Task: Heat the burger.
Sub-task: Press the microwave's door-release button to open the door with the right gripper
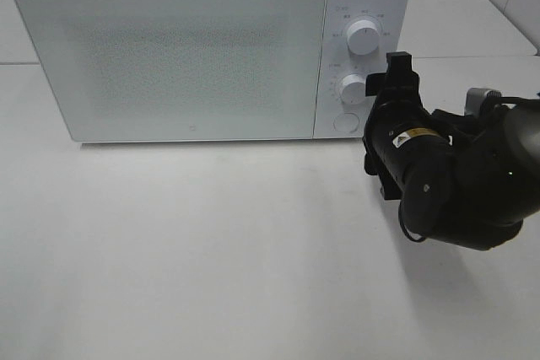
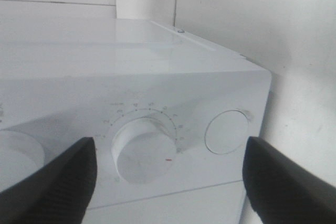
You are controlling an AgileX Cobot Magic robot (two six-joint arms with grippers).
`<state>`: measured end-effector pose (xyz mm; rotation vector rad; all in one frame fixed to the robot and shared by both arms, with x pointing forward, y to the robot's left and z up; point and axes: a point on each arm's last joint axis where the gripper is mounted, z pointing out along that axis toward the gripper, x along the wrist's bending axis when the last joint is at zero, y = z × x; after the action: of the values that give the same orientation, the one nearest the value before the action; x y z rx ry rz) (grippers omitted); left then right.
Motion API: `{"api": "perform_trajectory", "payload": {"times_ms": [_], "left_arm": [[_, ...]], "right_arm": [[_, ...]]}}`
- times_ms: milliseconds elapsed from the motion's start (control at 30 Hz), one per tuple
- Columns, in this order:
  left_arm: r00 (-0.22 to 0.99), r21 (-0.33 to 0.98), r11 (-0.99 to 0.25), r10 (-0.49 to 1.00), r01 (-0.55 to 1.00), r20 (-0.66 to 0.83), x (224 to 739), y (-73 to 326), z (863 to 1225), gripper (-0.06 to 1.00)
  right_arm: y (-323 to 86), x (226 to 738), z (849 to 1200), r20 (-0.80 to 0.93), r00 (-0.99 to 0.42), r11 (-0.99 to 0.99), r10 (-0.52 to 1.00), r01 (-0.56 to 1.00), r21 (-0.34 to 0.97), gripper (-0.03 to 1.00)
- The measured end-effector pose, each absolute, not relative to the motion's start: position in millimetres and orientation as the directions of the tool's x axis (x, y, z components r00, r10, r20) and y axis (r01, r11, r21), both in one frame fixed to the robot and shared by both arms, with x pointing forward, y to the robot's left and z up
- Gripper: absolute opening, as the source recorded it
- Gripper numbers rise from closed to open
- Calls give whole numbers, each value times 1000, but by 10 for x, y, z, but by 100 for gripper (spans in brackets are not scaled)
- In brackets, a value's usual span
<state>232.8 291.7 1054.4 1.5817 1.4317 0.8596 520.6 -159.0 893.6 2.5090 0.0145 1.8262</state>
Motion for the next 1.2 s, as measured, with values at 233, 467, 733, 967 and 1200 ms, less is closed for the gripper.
{"api": "perform_trajectory", "payload": {"times_ms": [233, 467, 733, 967, 1200], "left_arm": [[122, 900, -21, 992, 435, -36, 2328, 2917, 10544, 99], [122, 900, -21, 992, 435, -36, 2328, 2917, 10544, 99], [122, 900, -21, 992, 435, -36, 2328, 2917, 10544, 99], [122, 900, -21, 992, 435, -36, 2328, 2917, 10544, 99], [122, 900, -21, 992, 435, -36, 2328, 2917, 10544, 99]], "right_arm": [[-1636, 5015, 9054, 893, 389, -973, 227, 135, 189, 74], [-1573, 4861, 9198, 700, 348, -763, 623, 469, 446, 74], [-1553, 4718, 9240, 434, 84, -355, 897, 722, 594, 74], [-1626, 4738, 9240, 317, -62, -133, 946, 820, 557, 74], [-1631, 4753, 9296, 281, -228, 90, 932, 898, 431, 74]]}}
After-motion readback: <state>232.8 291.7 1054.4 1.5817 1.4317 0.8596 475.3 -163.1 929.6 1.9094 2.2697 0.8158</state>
